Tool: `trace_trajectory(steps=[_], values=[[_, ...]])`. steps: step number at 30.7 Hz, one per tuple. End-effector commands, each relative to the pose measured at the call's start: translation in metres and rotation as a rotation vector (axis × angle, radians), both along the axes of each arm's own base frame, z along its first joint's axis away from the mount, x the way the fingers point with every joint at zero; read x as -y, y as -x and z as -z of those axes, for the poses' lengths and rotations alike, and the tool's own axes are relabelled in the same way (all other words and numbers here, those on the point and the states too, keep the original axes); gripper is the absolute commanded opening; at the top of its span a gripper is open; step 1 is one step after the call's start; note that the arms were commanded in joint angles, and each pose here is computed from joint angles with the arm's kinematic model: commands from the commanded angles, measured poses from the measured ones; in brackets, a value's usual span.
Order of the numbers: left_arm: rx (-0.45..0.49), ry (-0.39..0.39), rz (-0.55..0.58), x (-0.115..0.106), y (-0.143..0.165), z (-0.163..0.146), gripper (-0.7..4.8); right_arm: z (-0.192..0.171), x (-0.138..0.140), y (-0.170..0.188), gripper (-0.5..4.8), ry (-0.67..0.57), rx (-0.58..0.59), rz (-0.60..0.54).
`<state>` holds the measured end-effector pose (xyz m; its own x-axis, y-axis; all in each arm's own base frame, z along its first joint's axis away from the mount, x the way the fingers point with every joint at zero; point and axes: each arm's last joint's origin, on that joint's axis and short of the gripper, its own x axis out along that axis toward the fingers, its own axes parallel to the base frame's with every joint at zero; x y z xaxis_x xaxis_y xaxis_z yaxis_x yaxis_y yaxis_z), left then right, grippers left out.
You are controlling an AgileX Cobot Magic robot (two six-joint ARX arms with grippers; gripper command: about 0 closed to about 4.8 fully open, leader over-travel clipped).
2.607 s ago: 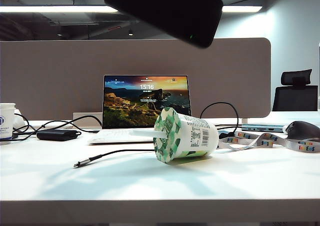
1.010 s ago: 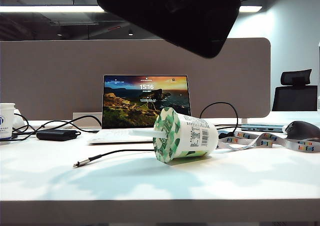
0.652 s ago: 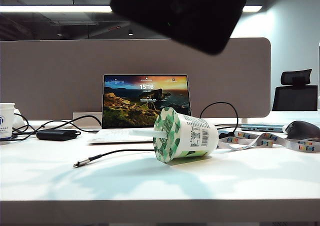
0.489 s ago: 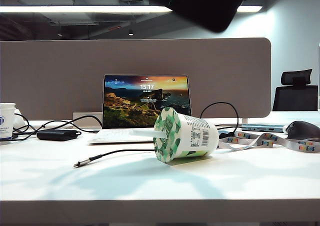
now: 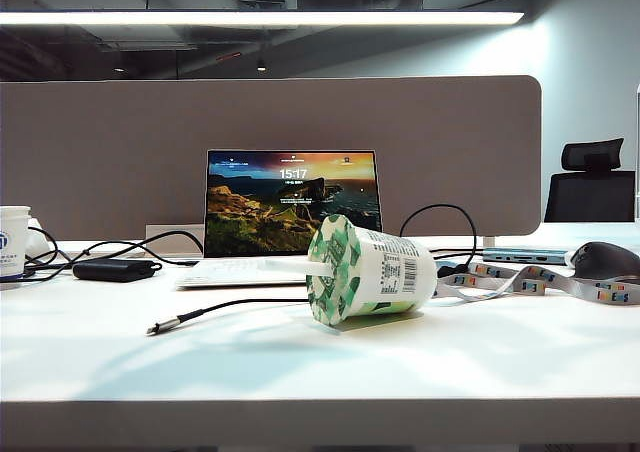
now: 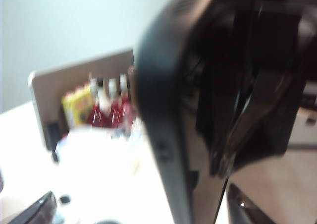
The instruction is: Pick up the black phone, pick up the charger plug, insert the charger plug into the phone's charging port, and finally place the connected phone back on the desk.
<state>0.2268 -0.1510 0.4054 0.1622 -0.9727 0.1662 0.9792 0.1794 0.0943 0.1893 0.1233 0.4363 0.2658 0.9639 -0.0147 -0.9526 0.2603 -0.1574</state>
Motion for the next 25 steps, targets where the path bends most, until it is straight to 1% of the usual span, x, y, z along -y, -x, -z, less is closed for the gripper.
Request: trace_trajectory(steps=[1, 4, 6, 9, 11, 14, 18, 21, 25], values=[[-0.01, 0.114, 0.052, -0.003, 0.007, -0.017, 4.79, -0.013, 0.001, 0.003, -0.03, -0.077, 0.042, -0.022], [-0.032, 0.166, 0.082, -0.005, 0.01, -0.024, 4.79, -0.017, 0.001, 0.004, -0.04, -0.105, 0.046, -0.03], [-0.042, 0.182, 0.095, -0.006, 0.011, -0.026, 4.79, -0.018, 0.001, 0.003, -0.03, -0.12, 0.041, -0.052], [-0.062, 0.189, 0.111, -0.006, 0.012, -0.027, 4.79, -0.018, -0.002, 0.002, -0.04, -0.133, 0.0, -0.105], [-0.092, 0.192, 0.119, -0.006, 0.012, -0.027, 4.79, -0.017, -0.003, -0.001, -0.03, -0.13, -0.014, -0.137], [-0.125, 0.191, 0.137, -0.006, 0.012, -0.027, 4.79, -0.015, -0.005, -0.004, -0.04, -0.129, -0.019, -0.144], [-0.138, 0.195, 0.152, -0.006, 0.013, -0.028, 4.79, -0.013, -0.008, -0.008, -0.04, -0.134, -0.034, -0.145], [-0.125, 0.213, 0.155, -0.007, 0.014, -0.03, 4.79, -0.012, -0.009, -0.011, -0.04, -0.135, -0.037, -0.144], [-0.12, 0.217, 0.152, -0.007, 0.014, -0.03, 4.79, -0.009, -0.012, -0.016, -0.04, -0.131, -0.047, -0.146]])
